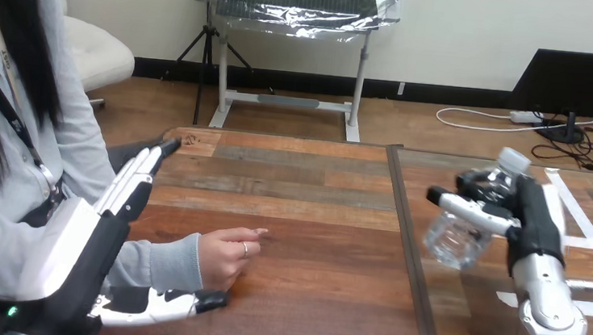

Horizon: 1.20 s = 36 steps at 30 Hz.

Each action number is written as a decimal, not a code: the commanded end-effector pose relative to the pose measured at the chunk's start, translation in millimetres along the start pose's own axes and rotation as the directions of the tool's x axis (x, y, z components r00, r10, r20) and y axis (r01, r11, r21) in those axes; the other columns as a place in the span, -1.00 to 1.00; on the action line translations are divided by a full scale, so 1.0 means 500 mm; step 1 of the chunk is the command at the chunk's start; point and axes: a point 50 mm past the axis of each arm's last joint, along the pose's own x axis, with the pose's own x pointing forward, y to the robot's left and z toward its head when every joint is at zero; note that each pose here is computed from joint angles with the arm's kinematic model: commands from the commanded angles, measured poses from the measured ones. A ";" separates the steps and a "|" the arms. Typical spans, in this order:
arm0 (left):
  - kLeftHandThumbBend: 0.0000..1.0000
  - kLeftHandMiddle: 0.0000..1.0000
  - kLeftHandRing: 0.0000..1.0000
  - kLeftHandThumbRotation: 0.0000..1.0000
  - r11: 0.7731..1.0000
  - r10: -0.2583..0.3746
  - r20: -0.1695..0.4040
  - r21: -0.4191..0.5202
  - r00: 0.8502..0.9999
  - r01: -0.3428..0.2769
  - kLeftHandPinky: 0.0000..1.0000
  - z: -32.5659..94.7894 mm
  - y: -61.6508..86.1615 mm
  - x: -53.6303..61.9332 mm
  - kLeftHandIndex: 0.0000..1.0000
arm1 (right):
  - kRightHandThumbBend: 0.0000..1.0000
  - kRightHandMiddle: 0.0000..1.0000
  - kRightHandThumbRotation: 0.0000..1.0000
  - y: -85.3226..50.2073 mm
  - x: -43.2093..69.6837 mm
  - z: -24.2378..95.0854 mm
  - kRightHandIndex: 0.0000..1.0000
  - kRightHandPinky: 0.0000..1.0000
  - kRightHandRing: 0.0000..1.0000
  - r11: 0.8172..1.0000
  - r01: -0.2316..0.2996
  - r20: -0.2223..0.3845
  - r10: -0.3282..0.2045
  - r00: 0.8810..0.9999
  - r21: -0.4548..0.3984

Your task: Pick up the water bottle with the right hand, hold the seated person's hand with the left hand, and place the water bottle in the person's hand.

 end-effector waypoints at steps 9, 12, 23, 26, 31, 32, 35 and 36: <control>1.00 0.87 0.83 -0.36 0.990 -0.035 0.053 0.139 0.998 0.027 0.56 0.000 0.046 0.038 0.86 | 0.65 -0.13 -1.00 0.038 0.046 0.156 -0.09 -0.41 -0.28 0.997 -0.070 0.292 0.055 0.955 0.044; 1.00 0.85 0.80 -0.36 0.985 -0.059 0.043 0.167 0.997 0.051 0.54 -0.005 0.052 0.041 0.84 | 0.63 -0.11 -1.00 0.043 0.046 0.163 -0.08 -0.40 -0.27 0.995 -0.087 0.307 0.070 0.949 0.040; 1.00 0.80 0.76 -0.48 0.960 -0.153 -0.014 0.234 0.988 0.152 0.52 -0.021 0.069 0.052 0.81 | 0.58 -0.11 -1.00 0.051 0.046 0.177 -0.08 -0.41 -0.28 0.987 -0.144 0.350 0.113 0.930 0.064; 1.00 0.77 0.74 -0.51 0.954 -0.171 -0.019 0.248 0.985 0.170 0.51 -0.025 0.073 0.056 0.78 | 0.59 -0.13 -1.00 0.053 0.046 0.181 -0.09 -0.43 -0.30 0.986 -0.150 0.359 0.116 0.926 0.068; 1.00 0.74 0.72 -0.53 0.933 -0.216 -0.051 0.282 0.975 0.221 0.51 -0.034 0.080 0.063 0.75 | 0.60 -0.15 -1.00 0.056 0.046 0.189 -0.10 -0.44 -0.32 0.983 -0.168 0.378 0.127 0.917 0.077; 1.00 0.73 0.72 -0.53 0.931 -0.220 -0.054 0.286 0.974 0.227 0.50 -0.035 0.080 0.064 0.74 | 0.60 -0.15 -1.00 0.057 0.046 0.190 -0.10 -0.44 -0.32 0.982 -0.170 0.381 0.128 0.916 0.078; 1.00 0.71 0.70 -0.55 0.924 -0.235 -0.066 0.295 0.970 0.244 0.49 -0.041 0.083 0.068 0.72 | 0.61 -0.16 -1.00 0.058 0.044 0.195 -0.12 -0.46 -0.34 0.980 -0.184 0.403 0.138 0.905 0.079; 1.00 0.70 0.70 -0.56 0.919 -0.244 -0.078 0.300 0.967 0.256 0.49 -0.043 0.084 0.070 0.72 | 0.61 -0.17 -1.00 0.058 0.044 0.197 -0.12 -0.46 -0.35 0.979 -0.188 0.409 0.141 0.901 0.077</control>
